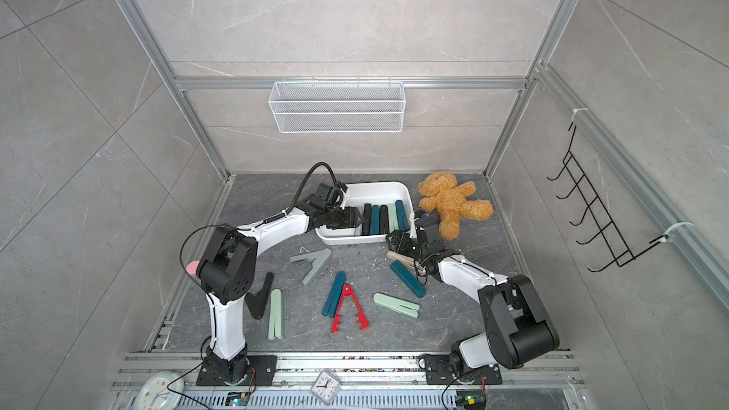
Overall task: Put the pruning pliers into the storage box
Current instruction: Place the pruning pliers in the storage box.
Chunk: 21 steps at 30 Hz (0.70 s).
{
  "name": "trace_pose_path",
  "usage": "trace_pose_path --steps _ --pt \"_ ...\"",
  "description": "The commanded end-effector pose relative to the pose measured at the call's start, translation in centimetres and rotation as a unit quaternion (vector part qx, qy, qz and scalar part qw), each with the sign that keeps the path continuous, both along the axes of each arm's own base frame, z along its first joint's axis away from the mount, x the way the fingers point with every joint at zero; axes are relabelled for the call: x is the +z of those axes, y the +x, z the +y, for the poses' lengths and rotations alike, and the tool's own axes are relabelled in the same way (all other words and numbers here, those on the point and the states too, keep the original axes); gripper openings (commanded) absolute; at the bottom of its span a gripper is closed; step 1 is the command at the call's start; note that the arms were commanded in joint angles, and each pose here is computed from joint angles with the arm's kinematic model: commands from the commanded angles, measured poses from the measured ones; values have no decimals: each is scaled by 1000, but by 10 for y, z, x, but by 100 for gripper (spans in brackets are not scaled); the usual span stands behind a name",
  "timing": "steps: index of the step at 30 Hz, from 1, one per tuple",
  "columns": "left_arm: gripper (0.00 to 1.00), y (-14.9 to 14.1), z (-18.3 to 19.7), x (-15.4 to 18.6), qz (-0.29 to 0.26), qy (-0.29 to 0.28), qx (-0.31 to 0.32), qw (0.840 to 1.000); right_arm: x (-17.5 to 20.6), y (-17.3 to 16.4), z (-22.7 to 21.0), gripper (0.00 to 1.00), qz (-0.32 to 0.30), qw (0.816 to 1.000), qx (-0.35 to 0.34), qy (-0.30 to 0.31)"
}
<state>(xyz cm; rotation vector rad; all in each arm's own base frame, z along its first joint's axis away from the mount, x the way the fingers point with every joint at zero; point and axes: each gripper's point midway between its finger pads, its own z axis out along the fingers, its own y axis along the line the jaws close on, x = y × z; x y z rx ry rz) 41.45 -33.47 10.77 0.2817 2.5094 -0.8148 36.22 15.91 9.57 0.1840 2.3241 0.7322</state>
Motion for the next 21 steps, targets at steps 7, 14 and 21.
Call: trace_pose_path --steps 7,14,21 --pt "67 -13 3 58 -97 -9 2 995 13 4 -2 81 -20 1000 -3 -3" --pt "72 -29 10 62 -113 0 10 994 12 3 -3 81 -20 1000 -3 -3" --pt "83 -45 18 64 -133 23 23 991 12 3 -4 81 -22 1000 -5 -5"
